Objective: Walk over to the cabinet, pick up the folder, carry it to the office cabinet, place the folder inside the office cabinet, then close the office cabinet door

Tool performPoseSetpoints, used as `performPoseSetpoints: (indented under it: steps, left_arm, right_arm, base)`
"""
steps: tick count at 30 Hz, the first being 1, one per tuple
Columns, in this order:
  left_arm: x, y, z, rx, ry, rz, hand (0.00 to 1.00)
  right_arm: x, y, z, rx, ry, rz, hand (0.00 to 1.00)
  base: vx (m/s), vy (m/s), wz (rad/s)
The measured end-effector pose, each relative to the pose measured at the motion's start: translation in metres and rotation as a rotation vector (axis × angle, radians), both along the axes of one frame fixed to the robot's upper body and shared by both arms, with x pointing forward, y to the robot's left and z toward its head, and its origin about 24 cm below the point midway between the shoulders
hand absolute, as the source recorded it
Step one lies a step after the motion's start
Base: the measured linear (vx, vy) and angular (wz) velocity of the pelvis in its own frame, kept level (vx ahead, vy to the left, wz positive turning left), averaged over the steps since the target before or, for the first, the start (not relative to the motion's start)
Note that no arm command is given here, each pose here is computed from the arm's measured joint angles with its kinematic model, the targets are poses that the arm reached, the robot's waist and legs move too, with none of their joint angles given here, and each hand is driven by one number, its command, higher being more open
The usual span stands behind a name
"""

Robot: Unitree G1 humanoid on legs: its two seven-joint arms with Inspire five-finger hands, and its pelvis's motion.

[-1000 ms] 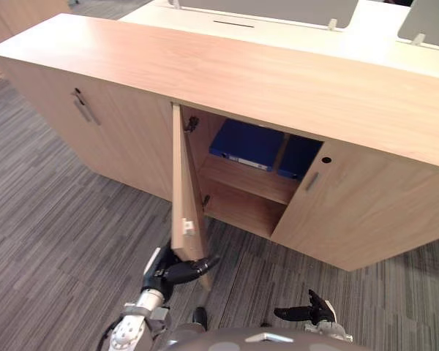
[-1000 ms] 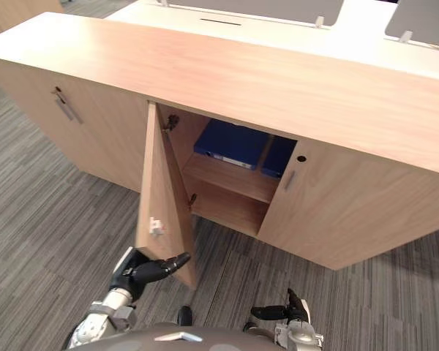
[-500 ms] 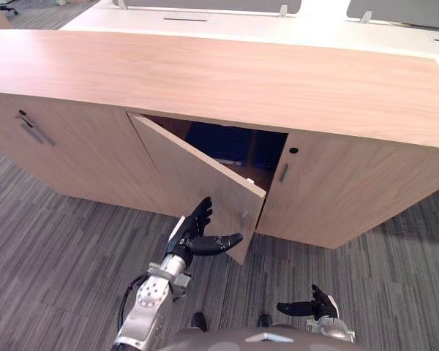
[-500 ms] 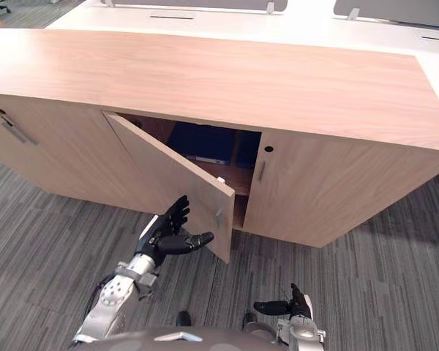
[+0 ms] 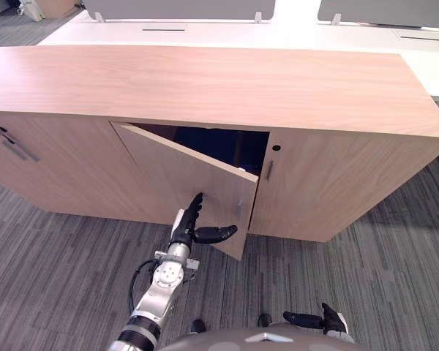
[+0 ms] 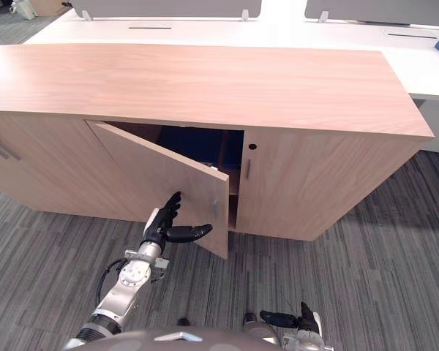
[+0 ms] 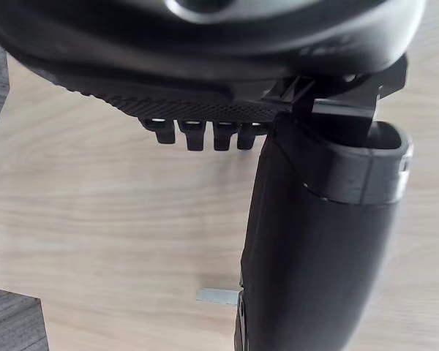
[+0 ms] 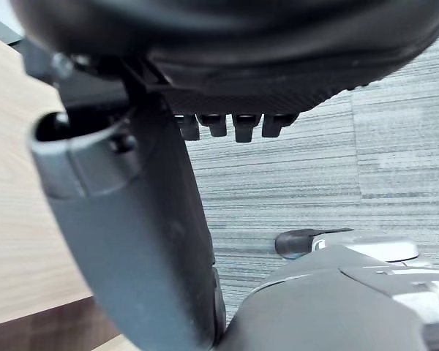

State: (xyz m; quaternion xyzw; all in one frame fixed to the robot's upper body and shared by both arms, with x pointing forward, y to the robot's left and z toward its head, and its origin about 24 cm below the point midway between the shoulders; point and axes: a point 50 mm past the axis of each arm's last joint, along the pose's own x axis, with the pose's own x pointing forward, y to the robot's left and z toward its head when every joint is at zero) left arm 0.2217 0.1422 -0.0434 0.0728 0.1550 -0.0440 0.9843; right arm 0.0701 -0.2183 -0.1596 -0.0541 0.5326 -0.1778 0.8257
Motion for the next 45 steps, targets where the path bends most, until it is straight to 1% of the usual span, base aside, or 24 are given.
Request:
performPoseSetpoints:
  steps: [3,10,13,21,25,29,31,32,33,36,39,45]
  left_arm:
    - [0.006,0.001,0.001,0.018,-0.01,0.014,1.0]
    - [0.004,0.002,0.0,0.026,-0.003,0.012,1.0]
    - [-0.004,0.002,-0.006,0.035,0.022,-0.002,1.0]
    - [-0.036,0.005,-0.029,0.019,0.148,-0.038,1.0]
    - [-0.054,0.014,-0.053,0.036,0.281,-0.038,1.0]
    - [-0.076,0.031,-0.075,0.054,0.417,0.026,1.0]
    - [-0.087,0.043,-0.084,0.064,0.484,0.083,1.0]
    - [-0.097,0.052,-0.091,0.07,0.538,0.133,1.0]
    - [-0.101,0.056,-0.094,0.07,0.561,0.154,1.0]
    - [-0.128,0.072,-0.108,0.072,0.692,0.256,1.0]
    - [-0.141,0.078,-0.113,0.075,0.752,0.318,1.0]
    - [-0.148,0.081,-0.115,0.076,0.779,0.37,1.0]
  right_arm:
    - [0.0,0.0,0.0,-0.002,0.0,-0.001,1.0]
    - [0.0,0.0,0.0,-0.004,0.001,-0.003,1.0]
    - [-0.001,0.001,0.0,-0.002,0.003,-0.004,1.0]
    - [0.0,0.003,-0.002,0.005,0.014,-0.005,1.0]
    - [-0.002,0.002,-0.003,0.008,0.024,-0.016,1.0]
    - [-0.002,0.002,-0.003,0.013,0.022,-0.042,1.0]
    - [-0.002,0.003,-0.003,0.015,0.026,-0.042,1.0]
    - [-0.003,0.004,-0.004,0.018,0.034,-0.043,1.0]
    - [-0.004,0.004,-0.005,0.019,0.038,-0.043,1.0]
    - [-0.006,0.005,-0.006,0.024,0.054,-0.046,1.0]
    - [-0.008,0.004,-0.007,0.028,0.062,-0.052,1.0]
    - [-0.009,0.003,-0.007,0.039,0.066,-0.084,1.0]
  base:
    - [0.0,0.004,-0.04]
    - [-0.02,0.002,-0.01]
    - [-0.05,0.005,0.0]
    - [-0.01,0.0,0.02]
    - [-0.02,-0.003,0.06]
    - [-0.03,0.0,0.03]
    - [-0.04,0.0,0.04]
    - [-0.03,0.001,0.06]
    - [-0.04,0.001,0.07]
    - [-0.03,0.003,0.07]
    - [-0.03,0.006,0.09]
    - [-0.01,0.008,0.04]
